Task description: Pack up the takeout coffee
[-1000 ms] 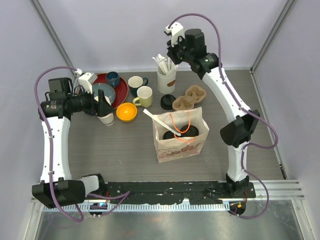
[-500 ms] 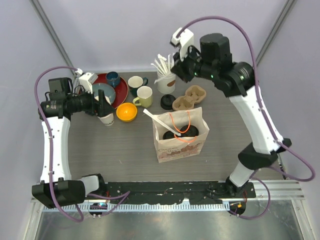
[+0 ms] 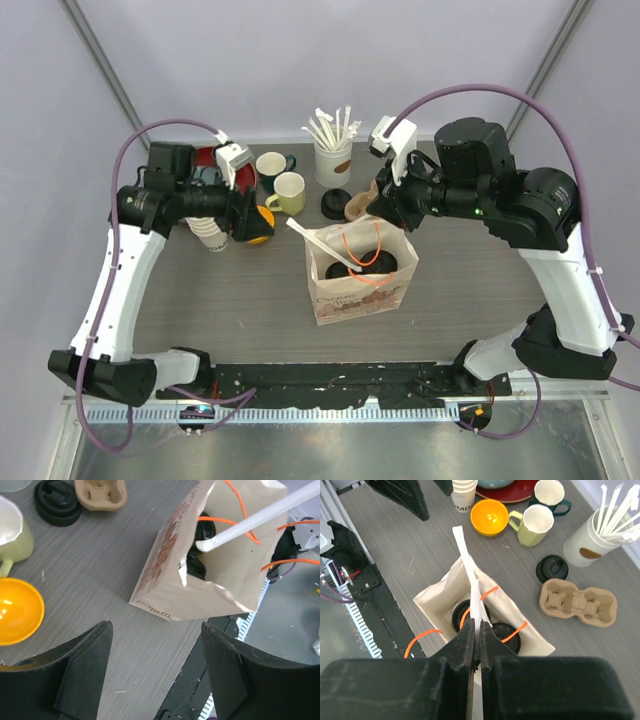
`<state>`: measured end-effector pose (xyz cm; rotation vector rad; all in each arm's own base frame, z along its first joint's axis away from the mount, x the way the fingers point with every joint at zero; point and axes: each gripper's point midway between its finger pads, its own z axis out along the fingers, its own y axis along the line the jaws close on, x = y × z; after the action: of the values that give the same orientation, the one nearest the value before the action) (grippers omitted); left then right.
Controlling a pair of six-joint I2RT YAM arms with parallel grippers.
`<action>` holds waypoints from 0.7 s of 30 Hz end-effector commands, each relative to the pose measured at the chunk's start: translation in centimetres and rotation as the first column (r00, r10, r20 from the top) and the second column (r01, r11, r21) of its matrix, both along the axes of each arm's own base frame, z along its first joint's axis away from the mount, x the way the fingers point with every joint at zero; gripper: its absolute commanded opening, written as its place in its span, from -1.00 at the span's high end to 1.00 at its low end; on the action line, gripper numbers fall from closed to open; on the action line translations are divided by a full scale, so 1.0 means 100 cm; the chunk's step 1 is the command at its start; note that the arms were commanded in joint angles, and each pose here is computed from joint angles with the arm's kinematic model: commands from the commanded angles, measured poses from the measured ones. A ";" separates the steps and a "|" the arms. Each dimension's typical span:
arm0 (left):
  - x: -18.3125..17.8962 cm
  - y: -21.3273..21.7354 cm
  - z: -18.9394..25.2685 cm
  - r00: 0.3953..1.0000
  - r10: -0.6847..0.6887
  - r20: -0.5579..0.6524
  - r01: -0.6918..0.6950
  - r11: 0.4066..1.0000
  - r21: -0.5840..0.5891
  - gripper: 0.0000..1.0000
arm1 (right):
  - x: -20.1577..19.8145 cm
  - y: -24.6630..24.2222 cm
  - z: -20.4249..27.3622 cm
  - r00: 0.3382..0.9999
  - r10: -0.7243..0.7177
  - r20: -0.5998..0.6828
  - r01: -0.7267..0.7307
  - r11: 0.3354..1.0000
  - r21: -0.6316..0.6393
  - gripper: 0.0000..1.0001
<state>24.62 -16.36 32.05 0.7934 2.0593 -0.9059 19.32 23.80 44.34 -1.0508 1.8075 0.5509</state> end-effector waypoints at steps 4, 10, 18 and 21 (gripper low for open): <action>0.007 -0.039 0.021 0.994 -0.103 0.032 0.103 0.994 -0.022 -0.50 | -0.008 0.005 -0.030 0.993 0.009 -0.114 -0.018 0.997 -0.079 0.99; 0.006 -0.059 0.010 0.988 -0.157 0.009 0.157 0.988 0.004 -0.38 | 0.003 0.015 -0.060 0.989 -0.052 -0.135 0.022 0.977 -0.213 0.98; 0.006 -0.072 0.002 0.981 -0.190 -0.029 0.190 0.982 0.020 0.17 | 0.028 0.023 -0.085 0.986 -0.118 -0.118 0.073 0.940 -0.333 0.98; 0.002 -0.074 0.003 0.978 -0.205 -0.033 0.205 0.979 0.005 0.49 | 0.033 0.030 -0.098 0.984 -0.119 -0.134 0.062 0.927 -0.370 0.99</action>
<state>25.09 -23.39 30.31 1.0038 2.1110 -1.0116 22.99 28.33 35.32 -1.1605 2.0822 0.3323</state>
